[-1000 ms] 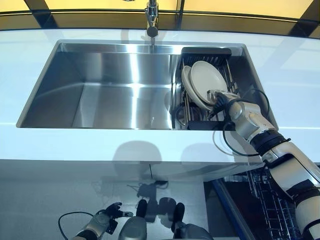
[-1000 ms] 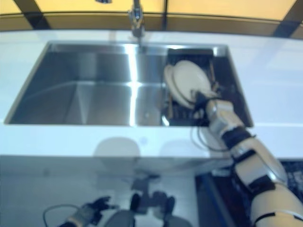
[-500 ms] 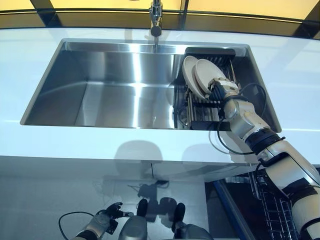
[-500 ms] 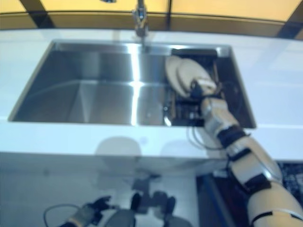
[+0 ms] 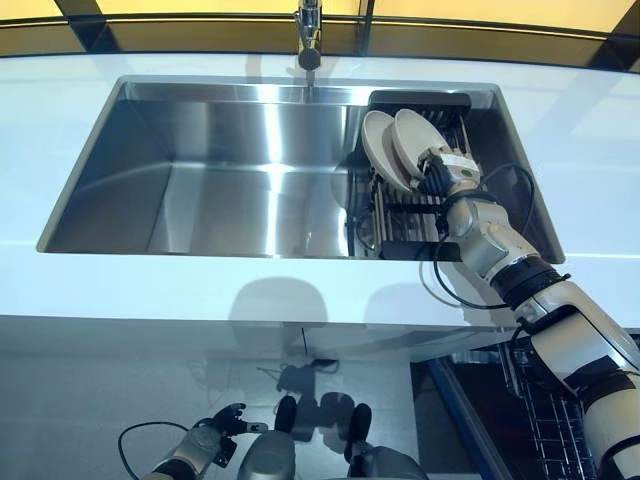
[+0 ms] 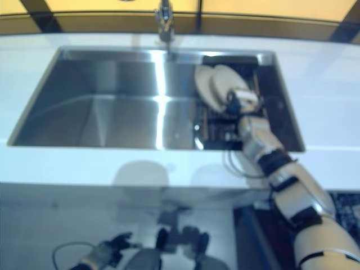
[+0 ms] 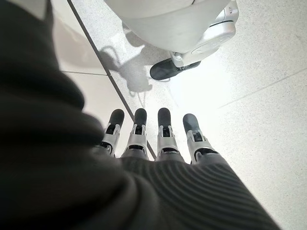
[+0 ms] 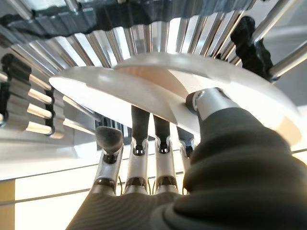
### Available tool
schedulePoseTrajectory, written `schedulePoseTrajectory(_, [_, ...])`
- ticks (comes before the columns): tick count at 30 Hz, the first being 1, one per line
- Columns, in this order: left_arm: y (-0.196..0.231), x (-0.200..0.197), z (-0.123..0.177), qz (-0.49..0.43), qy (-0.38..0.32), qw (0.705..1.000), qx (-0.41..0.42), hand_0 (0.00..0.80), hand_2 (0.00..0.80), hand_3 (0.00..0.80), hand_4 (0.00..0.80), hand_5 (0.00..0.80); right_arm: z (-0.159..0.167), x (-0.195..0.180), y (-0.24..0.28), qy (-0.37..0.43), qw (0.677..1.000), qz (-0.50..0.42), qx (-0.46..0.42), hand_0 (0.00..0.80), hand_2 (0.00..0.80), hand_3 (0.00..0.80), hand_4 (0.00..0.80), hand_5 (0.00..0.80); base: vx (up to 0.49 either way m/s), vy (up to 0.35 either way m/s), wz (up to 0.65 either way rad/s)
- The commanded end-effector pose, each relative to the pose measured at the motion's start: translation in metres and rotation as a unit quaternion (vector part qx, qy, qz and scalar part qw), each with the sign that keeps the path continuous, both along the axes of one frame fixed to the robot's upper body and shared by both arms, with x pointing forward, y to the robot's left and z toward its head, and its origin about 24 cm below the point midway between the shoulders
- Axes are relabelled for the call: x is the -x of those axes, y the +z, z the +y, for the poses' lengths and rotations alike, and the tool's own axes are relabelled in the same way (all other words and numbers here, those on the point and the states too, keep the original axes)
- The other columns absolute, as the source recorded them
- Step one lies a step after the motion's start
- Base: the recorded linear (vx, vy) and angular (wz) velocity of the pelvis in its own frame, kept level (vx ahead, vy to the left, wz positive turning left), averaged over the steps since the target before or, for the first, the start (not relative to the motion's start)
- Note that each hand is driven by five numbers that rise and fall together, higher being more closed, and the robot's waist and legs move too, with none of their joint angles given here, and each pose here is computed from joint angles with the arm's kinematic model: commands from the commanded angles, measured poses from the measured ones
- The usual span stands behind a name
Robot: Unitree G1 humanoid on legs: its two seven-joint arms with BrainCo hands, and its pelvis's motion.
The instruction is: Take plates into dishwasher
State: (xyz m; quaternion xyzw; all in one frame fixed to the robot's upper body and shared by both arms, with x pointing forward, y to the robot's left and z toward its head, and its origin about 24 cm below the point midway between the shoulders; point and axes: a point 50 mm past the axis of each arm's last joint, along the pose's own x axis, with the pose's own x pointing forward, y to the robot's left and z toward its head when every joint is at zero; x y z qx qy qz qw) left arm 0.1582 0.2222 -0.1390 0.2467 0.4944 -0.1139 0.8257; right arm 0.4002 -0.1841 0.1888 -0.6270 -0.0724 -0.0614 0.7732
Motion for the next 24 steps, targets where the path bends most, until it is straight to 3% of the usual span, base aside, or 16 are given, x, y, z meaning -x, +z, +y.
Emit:
schedulePoseTrajectory(1, [0.0,-0.004,-0.007,-0.006,-0.03,1.0,-0.007,0.0,0.0,0.0,0.0,0.0,-0.005,0.006,0.029,0.008,0.997,-0.077,0.011,0.8,0.8,0.8,0.8,0.8,0.0,0.0,0.0])
schedulePoseTrajectory(15, [-0.005,0.007,-0.008,0.009,-0.029,1.0,-0.008,0.0,0.0,0.0,0.0,0.0,-0.01,0.032,0.081,0.045,0.973,-0.228,0.007,0.8,0.8,0.8,0.8,0.8,0.006,0.022,-0.02])
schedulePoseTrajectory(24, [-0.007,0.013,-0.01,0.017,-0.027,0.999,-0.007,0.0,0.0,0.0,0.0,0.0,-0.013,0.042,0.089,0.061,0.965,-0.253,0.015,0.8,0.8,0.8,0.8,0.8,-0.001,0.046,-0.08])
